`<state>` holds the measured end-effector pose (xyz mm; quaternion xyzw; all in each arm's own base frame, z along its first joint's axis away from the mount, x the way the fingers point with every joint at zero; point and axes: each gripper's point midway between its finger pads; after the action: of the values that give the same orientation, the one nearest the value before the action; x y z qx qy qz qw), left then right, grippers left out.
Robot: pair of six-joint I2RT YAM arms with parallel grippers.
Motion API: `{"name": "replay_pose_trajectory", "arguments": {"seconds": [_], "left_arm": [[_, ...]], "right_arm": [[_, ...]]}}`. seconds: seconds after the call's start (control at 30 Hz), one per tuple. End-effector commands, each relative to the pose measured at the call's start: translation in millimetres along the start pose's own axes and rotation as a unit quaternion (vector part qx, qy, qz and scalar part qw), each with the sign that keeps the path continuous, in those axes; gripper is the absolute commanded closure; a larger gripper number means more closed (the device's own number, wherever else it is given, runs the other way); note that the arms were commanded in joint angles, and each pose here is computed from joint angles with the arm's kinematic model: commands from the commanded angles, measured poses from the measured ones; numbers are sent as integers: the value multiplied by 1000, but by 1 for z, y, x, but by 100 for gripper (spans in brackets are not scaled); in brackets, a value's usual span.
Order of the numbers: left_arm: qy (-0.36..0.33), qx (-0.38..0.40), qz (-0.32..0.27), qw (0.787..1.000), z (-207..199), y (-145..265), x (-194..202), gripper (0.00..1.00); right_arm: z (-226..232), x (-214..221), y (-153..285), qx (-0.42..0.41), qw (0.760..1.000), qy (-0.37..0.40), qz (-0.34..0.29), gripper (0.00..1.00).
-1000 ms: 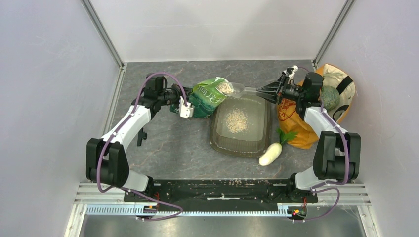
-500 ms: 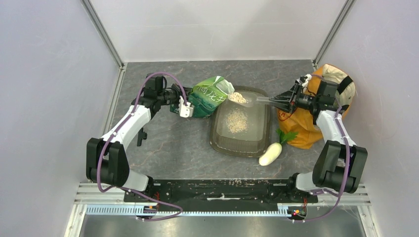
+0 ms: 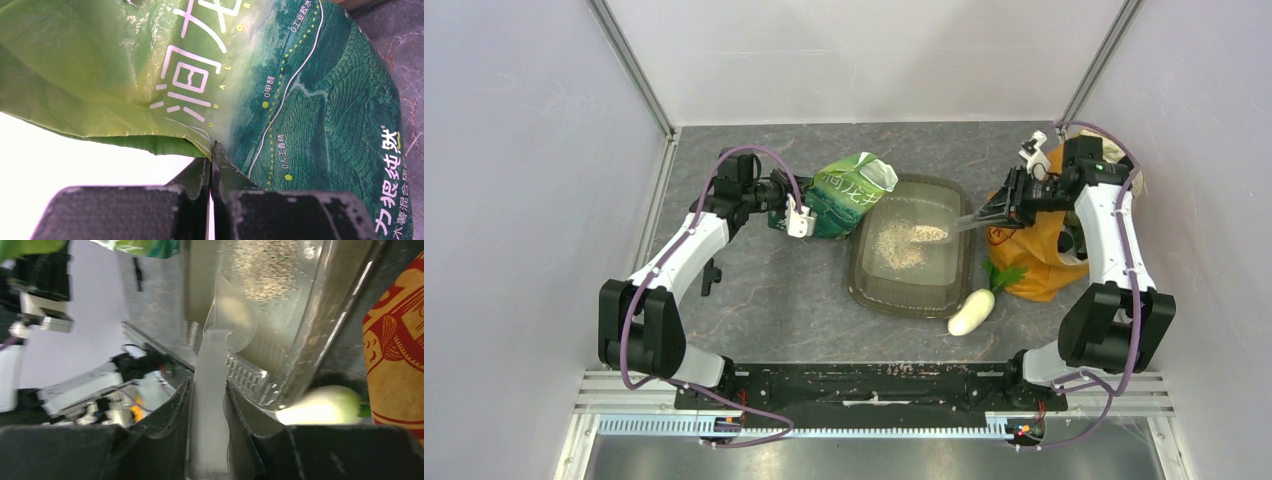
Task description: Fill the litter box with clean litter
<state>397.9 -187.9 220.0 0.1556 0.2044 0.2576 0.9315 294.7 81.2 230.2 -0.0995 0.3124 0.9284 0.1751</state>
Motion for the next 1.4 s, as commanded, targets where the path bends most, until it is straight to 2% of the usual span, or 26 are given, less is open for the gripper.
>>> {"name": "replay_pose_trajectory", "arguments": {"seconds": [0.0,0.2,0.33,0.57,0.77,1.07,1.37], "left_arm": [[-64,-47,-8,997,44,7,-9,98],[-68,-49,-8,996,45,8,-10,98],[-72,-49,-10,996,45,8,-11,98],[-79,-52,-10,996,45,10,-13,98],[-85,-53,-9,995,46,12,-15,98],[-90,-55,-7,994,47,14,-16,98],[-101,-59,-5,993,47,16,-19,98]], "right_arm": [[-2,-2,6,116,987,112,11,100],[17,-17,7,227,933,278,4,100],[38,-24,11,226,915,335,-1,100],[118,-47,22,117,919,372,-59,100],[160,-65,17,47,925,368,-81,100],[154,-69,-20,15,949,314,-37,100],[134,-83,-74,57,953,295,-27,100]]}}
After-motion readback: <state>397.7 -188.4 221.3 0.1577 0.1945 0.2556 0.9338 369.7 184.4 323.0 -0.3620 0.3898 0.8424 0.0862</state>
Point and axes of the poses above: each gripper's point midway between its finger pads, its own y axis back along the fingers, its own z axis along the line the jaws close on, x = y × z, and after that the axes turned 3 degrees about y, right-handed
